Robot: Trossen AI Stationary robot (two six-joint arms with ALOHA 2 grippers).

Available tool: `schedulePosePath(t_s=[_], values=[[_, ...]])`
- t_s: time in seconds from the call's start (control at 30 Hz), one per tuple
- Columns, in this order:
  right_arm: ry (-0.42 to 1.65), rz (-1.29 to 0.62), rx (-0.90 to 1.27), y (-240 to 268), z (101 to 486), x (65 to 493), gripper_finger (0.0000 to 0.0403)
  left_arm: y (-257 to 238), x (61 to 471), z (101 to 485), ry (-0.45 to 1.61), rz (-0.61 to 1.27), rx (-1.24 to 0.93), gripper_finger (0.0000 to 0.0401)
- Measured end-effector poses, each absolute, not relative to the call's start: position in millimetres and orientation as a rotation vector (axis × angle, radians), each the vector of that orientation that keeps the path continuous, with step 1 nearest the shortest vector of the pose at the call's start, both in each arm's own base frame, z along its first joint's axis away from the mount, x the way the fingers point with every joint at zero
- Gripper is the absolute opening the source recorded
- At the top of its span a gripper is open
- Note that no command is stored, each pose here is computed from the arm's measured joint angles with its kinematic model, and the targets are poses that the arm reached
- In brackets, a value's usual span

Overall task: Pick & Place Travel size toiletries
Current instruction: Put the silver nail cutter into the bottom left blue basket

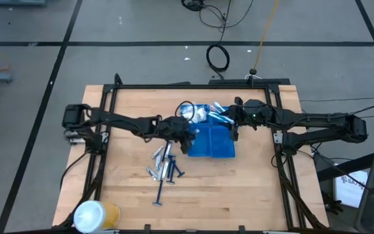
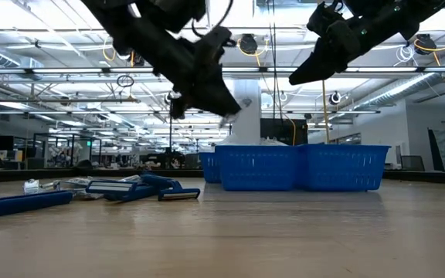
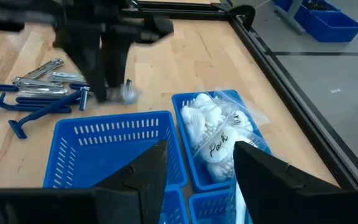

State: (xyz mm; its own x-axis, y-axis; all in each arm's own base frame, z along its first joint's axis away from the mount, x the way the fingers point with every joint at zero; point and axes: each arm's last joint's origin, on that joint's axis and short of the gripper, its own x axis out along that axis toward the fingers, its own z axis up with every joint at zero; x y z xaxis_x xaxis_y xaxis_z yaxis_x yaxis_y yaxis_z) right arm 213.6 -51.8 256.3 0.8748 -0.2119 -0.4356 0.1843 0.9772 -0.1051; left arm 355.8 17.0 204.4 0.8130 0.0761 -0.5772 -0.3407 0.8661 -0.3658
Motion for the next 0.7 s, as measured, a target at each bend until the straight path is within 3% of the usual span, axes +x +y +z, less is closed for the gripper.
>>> schedulePosePath(t_s=[0.3, 0.7], values=[[0.463, -0.207, -0.061, -52, 256, 214, 0.0171, 21, 369, 182, 0.588, 0.184, -0.513, 0.0039], [0.463, -0.207, -0.061, -52, 256, 214, 0.0171, 28, 369, 181, 0.575, 0.220, -0.517, 0.0171]])
